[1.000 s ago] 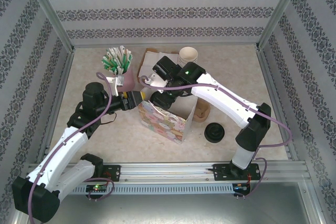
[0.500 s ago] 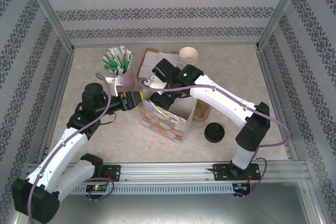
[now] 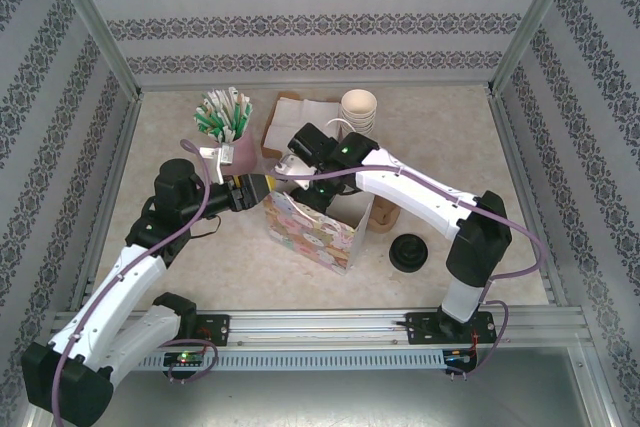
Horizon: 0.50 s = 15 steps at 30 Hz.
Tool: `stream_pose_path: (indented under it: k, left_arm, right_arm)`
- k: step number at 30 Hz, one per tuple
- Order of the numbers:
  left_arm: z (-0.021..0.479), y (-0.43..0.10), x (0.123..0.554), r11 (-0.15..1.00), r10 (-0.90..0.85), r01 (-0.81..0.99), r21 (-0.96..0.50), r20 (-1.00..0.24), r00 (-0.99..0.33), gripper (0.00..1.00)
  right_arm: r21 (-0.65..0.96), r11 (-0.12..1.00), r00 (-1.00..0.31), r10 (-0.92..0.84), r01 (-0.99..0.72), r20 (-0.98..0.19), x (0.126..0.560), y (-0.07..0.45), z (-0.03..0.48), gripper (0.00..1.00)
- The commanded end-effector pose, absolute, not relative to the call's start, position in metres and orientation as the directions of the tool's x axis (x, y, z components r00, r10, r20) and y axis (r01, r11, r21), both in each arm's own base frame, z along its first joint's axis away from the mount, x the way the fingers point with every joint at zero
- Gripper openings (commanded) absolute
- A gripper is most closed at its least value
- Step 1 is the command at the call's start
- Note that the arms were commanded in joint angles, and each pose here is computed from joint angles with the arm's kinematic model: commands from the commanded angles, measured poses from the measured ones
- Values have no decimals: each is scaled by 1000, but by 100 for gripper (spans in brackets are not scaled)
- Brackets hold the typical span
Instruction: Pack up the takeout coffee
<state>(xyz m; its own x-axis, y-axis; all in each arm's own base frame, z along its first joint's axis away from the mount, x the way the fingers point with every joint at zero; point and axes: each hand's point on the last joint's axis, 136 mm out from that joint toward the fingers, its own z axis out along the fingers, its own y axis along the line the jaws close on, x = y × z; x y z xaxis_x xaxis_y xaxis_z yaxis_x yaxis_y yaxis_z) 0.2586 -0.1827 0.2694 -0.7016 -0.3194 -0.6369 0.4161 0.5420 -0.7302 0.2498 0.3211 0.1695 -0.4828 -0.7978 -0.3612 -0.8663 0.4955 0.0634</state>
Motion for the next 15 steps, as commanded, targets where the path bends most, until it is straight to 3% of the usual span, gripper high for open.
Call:
stream_pose_path:
  k: [1, 15]
  left_arm:
    - [272, -179, 259, 556, -325, 432, -710, -664, -673, 67]
    - [279, -171, 262, 587, -349, 418, -693, -683, -642, 65]
  right_arm:
    - [89, 489, -487, -801, -868, -348, 241, 324, 160, 56]
    - [81, 496, -497, -820, -865, -285, 228, 307, 134, 55]
